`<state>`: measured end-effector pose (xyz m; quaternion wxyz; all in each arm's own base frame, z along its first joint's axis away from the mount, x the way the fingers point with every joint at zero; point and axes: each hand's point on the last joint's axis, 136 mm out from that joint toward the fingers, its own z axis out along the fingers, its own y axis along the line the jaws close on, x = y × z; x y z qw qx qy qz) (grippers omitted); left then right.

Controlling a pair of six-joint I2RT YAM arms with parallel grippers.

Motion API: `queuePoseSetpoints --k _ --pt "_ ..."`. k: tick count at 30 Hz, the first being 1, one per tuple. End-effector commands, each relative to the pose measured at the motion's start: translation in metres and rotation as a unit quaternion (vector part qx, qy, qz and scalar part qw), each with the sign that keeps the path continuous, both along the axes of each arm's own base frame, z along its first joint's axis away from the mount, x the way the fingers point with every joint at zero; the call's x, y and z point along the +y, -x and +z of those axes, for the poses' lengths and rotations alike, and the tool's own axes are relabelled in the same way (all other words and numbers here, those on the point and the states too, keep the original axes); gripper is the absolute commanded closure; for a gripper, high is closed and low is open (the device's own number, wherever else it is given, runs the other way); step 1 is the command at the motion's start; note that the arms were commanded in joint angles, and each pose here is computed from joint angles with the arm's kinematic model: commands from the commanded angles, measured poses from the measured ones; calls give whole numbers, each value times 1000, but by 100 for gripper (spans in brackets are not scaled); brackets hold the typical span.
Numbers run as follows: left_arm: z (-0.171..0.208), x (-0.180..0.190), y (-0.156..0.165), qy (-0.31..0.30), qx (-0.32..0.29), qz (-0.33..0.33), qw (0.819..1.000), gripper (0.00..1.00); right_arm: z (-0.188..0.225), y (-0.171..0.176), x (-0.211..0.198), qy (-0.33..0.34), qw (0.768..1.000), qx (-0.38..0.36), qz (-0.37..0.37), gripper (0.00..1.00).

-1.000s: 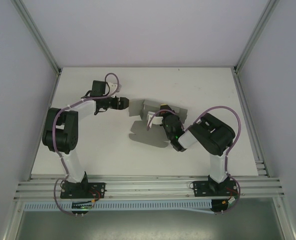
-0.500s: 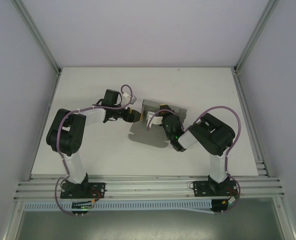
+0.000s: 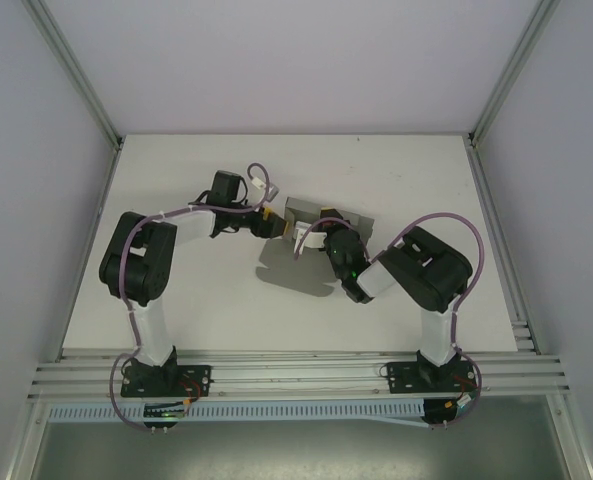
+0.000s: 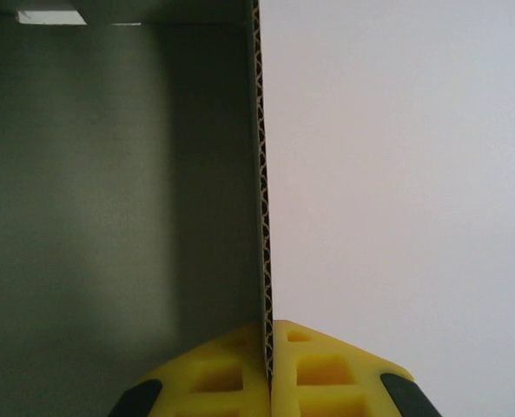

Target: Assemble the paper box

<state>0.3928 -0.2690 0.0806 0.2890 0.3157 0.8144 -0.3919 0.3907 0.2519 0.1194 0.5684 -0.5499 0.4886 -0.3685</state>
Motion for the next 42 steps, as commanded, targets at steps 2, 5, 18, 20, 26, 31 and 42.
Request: queuePoseSetpoints --k 2,5,18,20,26,31,42 --pt "-3 -10 -5 -11 -25 -19 999 35 19 7 16 -34 999 -16 33 100" --pt "-13 -6 -12 -36 -21 1 999 37 15 8 20 -32 999 -12 36 100" --pt "-40 5 -12 -129 -66 69 987 55 -9 37 19 -2 1000 8 13 100" --pt "-37 4 -14 -127 -76 76 986 56 -10 40 21 -4 1000 10 16 100" --pt "-23 -10 -26 -129 -134 86 979 64 -17 41 30 -9 1000 18 21 100" --pt "-17 -18 -38 -119 -140 103 977 70 -16 40 31 -40 998 35 26 100" --pt "-8 -22 -51 -108 -152 141 972 95 -17 34 18 -84 983 159 25 100"
